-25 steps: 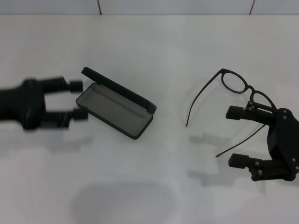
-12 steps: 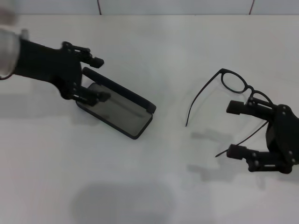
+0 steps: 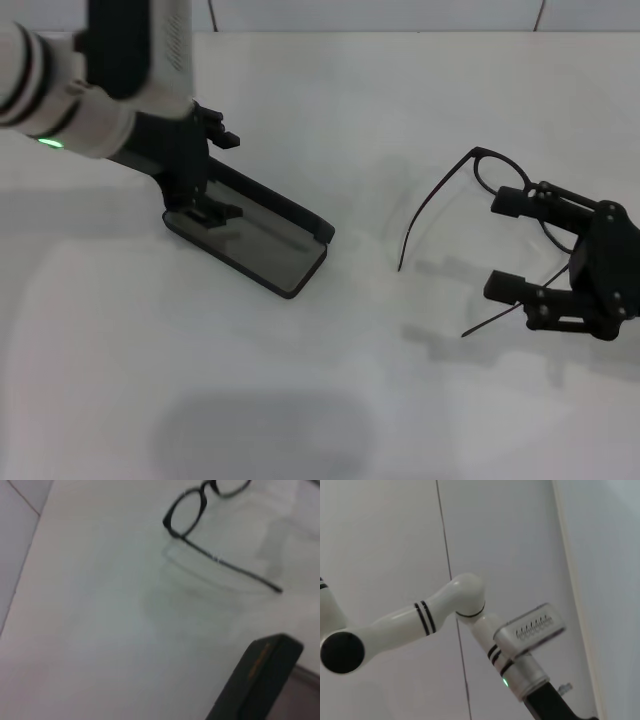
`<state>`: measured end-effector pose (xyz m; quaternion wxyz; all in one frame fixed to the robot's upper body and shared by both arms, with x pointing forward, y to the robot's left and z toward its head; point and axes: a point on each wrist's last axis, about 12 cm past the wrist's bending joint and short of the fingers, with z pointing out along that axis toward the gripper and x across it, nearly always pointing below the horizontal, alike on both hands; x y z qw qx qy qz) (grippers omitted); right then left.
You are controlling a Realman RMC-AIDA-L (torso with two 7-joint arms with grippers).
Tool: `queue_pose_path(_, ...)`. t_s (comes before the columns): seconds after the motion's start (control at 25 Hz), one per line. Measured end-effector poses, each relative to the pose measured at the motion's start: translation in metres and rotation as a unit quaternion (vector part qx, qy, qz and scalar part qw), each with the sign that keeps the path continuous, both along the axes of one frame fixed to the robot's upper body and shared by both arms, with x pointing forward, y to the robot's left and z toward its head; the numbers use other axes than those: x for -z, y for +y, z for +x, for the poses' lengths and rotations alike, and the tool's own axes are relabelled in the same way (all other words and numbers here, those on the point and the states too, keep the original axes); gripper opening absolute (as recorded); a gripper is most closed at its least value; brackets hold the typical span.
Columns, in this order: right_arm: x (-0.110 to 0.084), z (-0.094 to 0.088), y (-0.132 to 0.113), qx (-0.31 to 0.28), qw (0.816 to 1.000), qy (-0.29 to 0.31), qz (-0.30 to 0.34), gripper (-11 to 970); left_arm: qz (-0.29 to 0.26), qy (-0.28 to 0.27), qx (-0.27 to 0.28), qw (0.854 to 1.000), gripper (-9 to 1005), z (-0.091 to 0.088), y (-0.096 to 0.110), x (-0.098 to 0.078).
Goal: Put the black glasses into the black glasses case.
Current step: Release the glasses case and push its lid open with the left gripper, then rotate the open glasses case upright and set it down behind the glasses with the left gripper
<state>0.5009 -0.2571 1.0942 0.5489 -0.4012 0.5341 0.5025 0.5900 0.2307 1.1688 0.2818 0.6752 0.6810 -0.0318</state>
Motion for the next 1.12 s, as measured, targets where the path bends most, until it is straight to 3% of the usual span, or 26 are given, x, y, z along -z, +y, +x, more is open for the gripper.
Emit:
queue_pose_path(0.28, -0.001, 0.001, -0.002, 0.013, 1.0, -0.002, 0.01, 872, 0.029, -0.023, 0.022, 0.999, 842, 0.004, -0.014, 0.011)
queue_pose_path(0.48, -0.002, 0.002, -0.002, 0.013, 1.0, -0.004, 0.009, 872, 0.036, -0.025, 0.037, 0.998, 719, 0.003, -0.02, 0.011)
queue_pose_path(1.04, -0.003, 0.005, -0.003, 0.023, 1.0, -0.008, 0.01, 871, 0.006, -0.033, 0.023, 0.999, 203, 0.002, -0.026, 0.006)
queue_pose_path(1.12, -0.003, 0.005, -0.003, 0.024, 1.0, -0.008, 0.01, 871, 0.0, -0.033, 0.014, 0.999, 204, 0.002, -0.026, 0.004)
